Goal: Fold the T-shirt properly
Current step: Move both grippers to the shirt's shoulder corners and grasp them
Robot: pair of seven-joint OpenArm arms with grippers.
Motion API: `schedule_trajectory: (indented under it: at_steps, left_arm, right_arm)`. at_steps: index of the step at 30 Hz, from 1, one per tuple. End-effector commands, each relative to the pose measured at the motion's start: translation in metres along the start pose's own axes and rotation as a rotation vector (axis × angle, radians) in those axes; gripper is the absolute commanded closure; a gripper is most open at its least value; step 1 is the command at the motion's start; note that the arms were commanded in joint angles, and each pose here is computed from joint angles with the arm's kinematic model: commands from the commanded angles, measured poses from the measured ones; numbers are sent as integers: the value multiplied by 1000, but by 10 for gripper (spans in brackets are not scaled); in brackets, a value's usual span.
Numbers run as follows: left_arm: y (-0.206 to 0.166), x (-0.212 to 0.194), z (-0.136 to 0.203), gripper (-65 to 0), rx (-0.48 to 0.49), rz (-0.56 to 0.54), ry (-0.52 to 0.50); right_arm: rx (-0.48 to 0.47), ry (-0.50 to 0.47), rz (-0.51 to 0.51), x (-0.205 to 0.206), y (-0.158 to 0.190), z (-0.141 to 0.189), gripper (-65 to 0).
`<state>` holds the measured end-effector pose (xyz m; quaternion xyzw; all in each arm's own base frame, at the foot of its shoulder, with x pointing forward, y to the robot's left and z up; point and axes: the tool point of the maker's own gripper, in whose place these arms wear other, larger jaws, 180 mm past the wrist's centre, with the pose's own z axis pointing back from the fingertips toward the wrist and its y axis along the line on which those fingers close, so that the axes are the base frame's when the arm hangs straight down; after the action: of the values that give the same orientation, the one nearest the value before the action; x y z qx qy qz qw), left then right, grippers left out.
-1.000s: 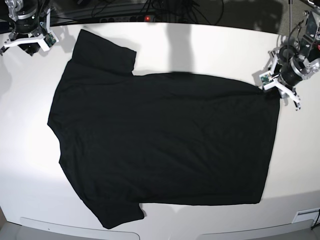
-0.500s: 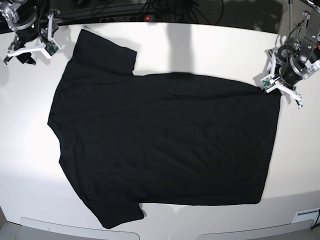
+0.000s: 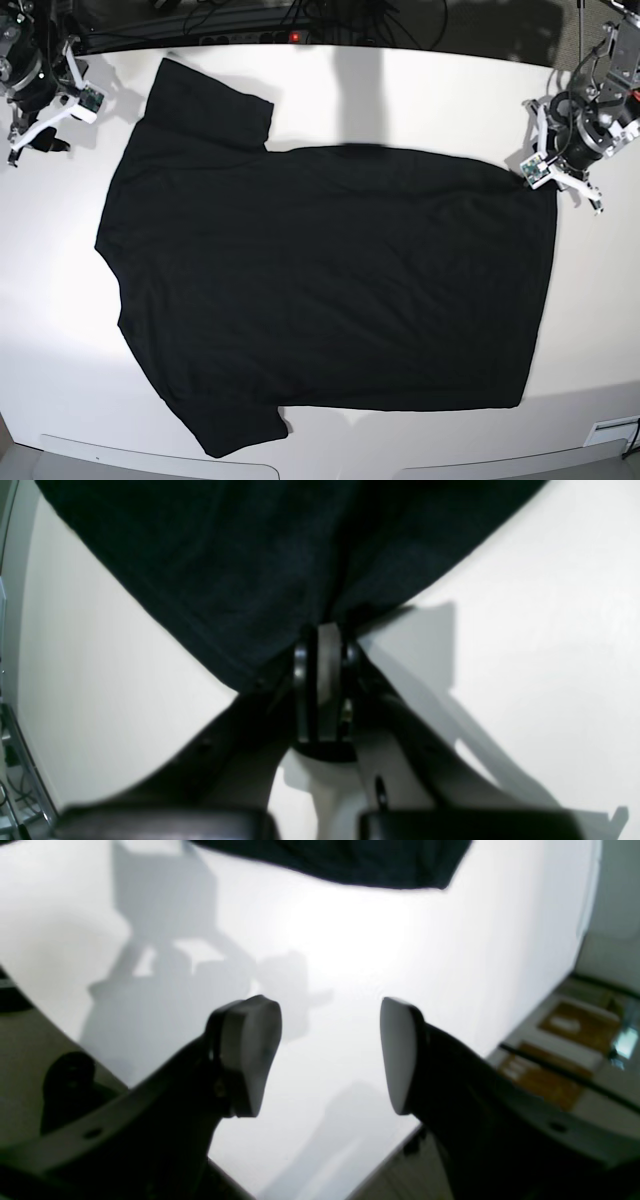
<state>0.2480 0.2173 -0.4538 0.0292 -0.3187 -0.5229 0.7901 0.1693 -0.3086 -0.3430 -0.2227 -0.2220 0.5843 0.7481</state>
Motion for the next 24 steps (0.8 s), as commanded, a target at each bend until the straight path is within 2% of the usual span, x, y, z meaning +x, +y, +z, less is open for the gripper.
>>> schedule_trajectory:
  at_steps: [1, 7, 15, 24]
  left_arm:
    - [-11, -7, -1, 0, -40, -8, 38]
    - [-9, -3, -3, 0, -21, 0, 29]
    - [-10, -2, -4, 0, -19, 2, 26]
    - [-10, -2, -4, 0, -19, 1, 27]
  right_arm:
    - [-13, -31, 20, 6, -7, 0, -351]
    - [-7, -109, 3, 16, -2, -1, -351]
    - [-33, -164, -126, 25, 14, -16, -351]
    - [18, -115, -10, 20, 34, -45, -351]
